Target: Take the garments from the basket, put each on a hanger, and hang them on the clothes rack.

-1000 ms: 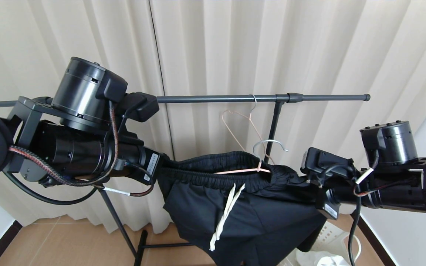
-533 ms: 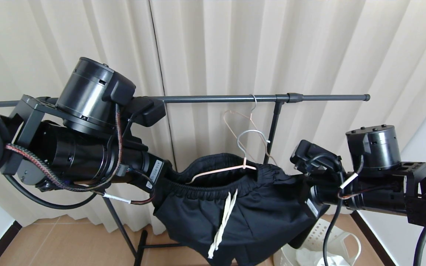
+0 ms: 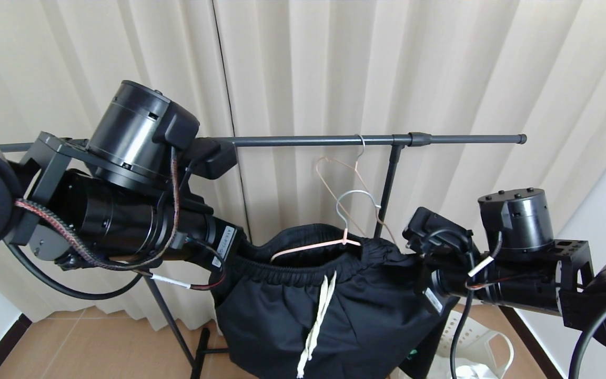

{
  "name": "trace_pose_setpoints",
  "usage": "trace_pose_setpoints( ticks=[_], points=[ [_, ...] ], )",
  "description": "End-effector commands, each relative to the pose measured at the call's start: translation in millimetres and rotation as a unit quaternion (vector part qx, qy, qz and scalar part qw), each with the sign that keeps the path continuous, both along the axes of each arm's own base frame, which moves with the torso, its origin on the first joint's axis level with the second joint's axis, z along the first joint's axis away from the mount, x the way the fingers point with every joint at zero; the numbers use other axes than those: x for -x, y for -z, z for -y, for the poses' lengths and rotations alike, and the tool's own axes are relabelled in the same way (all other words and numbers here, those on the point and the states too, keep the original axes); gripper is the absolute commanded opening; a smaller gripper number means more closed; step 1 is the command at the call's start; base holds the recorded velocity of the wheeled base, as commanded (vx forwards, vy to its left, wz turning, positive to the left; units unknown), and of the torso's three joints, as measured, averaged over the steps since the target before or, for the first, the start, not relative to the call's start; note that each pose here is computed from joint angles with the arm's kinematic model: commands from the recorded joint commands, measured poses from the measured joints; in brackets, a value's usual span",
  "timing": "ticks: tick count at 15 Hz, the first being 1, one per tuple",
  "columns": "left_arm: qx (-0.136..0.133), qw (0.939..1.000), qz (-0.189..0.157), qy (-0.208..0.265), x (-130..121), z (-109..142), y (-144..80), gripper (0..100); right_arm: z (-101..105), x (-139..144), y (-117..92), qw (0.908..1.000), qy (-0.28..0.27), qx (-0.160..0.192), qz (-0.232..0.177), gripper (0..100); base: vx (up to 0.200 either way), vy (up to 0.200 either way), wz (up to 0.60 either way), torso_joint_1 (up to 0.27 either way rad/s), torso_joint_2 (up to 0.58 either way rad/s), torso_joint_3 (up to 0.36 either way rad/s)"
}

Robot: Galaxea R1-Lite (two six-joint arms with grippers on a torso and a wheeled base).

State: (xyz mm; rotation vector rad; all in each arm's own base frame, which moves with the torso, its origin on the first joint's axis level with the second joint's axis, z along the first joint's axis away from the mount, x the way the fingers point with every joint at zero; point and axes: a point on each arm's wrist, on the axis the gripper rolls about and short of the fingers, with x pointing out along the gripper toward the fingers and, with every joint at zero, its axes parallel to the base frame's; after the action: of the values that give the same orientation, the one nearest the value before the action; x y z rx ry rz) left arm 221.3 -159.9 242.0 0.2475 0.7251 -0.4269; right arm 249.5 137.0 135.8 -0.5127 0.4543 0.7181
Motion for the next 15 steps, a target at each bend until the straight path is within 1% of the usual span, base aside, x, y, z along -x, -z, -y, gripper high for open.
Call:
trace_pose_setpoints(
  ticks=[1,2,3,5,6,7,9,11,12,13,15],
  points=[
    [0.005,0.9999,0.007,-0.010,-2,-5,-12,0,8,-8,11,0.9993,0.009,0.035,0.001,0,0.000,0.000,0.00,0.000,0.00,0.000],
    [0.007,0.9998,0.011,-0.014,-3,-7,-19,0,13,-11,12,0.9989,0.012,0.045,0.004,0,0.000,0.000,0.00,0.000,0.00,0.000],
    [0.006,0.9998,0.009,-0.014,-2,-8,-23,0,13,-12,11,0.9989,0.012,0.043,0.009,0,0.000,0.000,0.00,0.000,0.00,0.000],
    [0.002,0.9999,0.002,-0.014,-1,-8,-23,0,11,-16,8,0.9992,0.014,0.029,0.025,0,0.000,0.000,0.00,0.000,0.00,0.000],
    [0.001,0.9999,0.000,-0.011,-1,-6,-22,0,9,-18,10,0.9994,0.019,0.019,0.021,0,0.000,0.000,0.00,0.000,0.00,0.000],
    [0.001,1.0000,-0.002,-0.008,0,-4,-22,0,7,-22,9,0.9994,0.030,0.001,0.017,0,0.000,0.000,0.00,0.000,0.00,0.000],
    [-0.013,0.9996,-0.026,-0.002,6,-2,-18,0,-6,-27,5,0.9980,0.045,-0.044,0.003,0,0.000,0.000,0.00,0.000,0.00,0.000],
    [-0.016,0.9988,-0.046,-0.003,9,3,-12,0,-17,-28,-3,0.9953,0.053,-0.081,-0.006,0,0.000,0.000,0.00,0.000,0.00,0.000],
    [-0.014,0.9985,-0.053,-0.006,9,6,-10,0,-18,-28,-5,0.9943,0.056,-0.090,-0.009,0,0.000,0.000,0.00,0.000,0.00,0.000],
    [-0.010,0.9975,-0.069,-0.012,9,11,-5,0,-21,-27,-7,0.9930,0.058,-0.102,-0.012,0,0.000,0.000,0.00,0.000,0.00,0.000],
    [-0.006,0.9958,-0.089,-0.021,8,19,2,0,-22,-28,-11,0.9913,0.059,-0.118,-0.007,0,0.000,0.000,0.00,0.000,0.00,0.000]
  ],
)
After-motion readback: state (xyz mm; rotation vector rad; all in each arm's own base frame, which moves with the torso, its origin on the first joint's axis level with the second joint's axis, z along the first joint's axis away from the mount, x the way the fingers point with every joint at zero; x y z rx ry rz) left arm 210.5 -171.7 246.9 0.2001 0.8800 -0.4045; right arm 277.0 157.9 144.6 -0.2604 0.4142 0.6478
